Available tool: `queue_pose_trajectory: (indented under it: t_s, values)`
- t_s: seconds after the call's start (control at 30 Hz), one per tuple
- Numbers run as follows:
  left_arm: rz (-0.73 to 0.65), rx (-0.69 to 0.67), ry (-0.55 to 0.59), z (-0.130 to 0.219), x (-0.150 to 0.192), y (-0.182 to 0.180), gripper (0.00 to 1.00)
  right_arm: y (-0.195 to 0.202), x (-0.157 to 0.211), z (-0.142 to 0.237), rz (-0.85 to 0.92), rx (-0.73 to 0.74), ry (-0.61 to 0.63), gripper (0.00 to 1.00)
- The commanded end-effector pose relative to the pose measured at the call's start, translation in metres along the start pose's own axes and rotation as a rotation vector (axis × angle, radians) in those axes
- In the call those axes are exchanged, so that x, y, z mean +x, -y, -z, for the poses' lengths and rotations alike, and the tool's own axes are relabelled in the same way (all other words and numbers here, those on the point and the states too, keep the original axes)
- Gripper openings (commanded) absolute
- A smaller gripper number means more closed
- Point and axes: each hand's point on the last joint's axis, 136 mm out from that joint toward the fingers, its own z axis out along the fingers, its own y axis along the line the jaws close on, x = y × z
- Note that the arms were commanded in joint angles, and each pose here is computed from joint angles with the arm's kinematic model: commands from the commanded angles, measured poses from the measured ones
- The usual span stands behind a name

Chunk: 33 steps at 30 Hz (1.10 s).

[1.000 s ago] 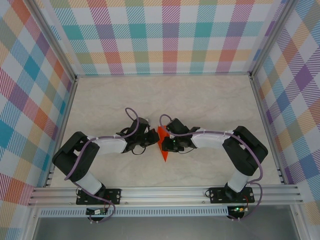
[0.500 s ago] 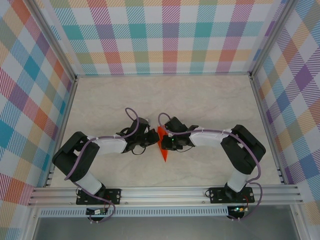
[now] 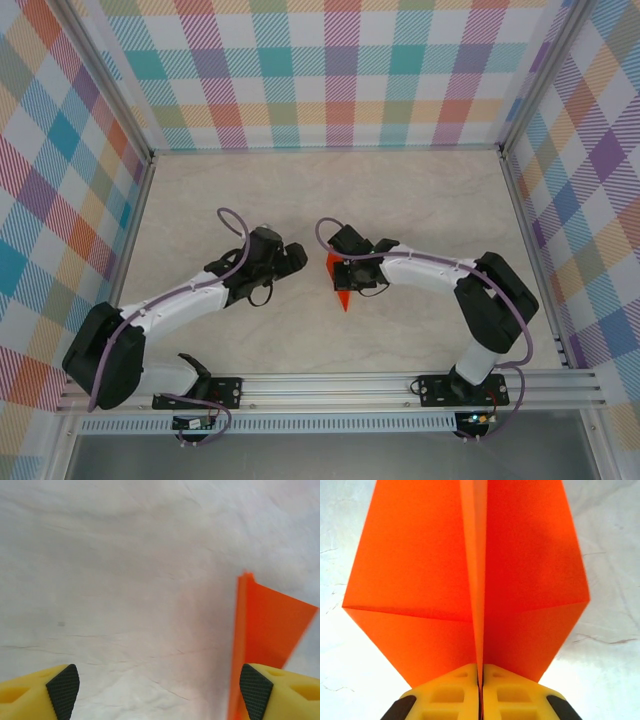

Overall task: Fold a paper plane with a square sheet of paper (pick it up from the middle)
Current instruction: Move the paper plane to the top-center of the table.

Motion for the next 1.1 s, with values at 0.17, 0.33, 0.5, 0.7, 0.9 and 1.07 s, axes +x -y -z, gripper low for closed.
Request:
queue_pose_trajectory:
  t_s: [0.17, 0.33, 0.5, 0.7, 0.9, 1.07]
  values:
    - [0.001, -0.295, 0.065, 0.02, -0.011, -0.062, 0.91, 0.01, 0.0, -0.011, 0.037, 0.099, -0.03, 0.1]
    - [0.008, -0.301, 0.045, 0.015, -0.005, -0.065, 0.92, 0.011, 0.003, -0.022, 0.026, 0.11, -0.053, 0.11]
    - [0.009, -0.294, 0.036, 0.013, -0.003, -0.065, 0.93, 0.012, 0.007, -0.028, 0.007, 0.112, -0.068, 0.14]
    - [0.005, -0.295, 0.027, 0.011, -0.001, -0.066, 0.95, 0.015, 0.012, -0.035, -0.007, 0.122, -0.088, 0.16]
    - [0.003, -0.303, 0.015, 0.009, 0.001, -0.067, 0.96, 0.027, 0.029, -0.05, -0.033, 0.144, -0.115, 0.16]
    - [0.001, -0.313, 0.012, 0.008, 0.002, -0.069, 0.98, 0.047, 0.047, -0.066, -0.037, 0.196, -0.114, 0.12]
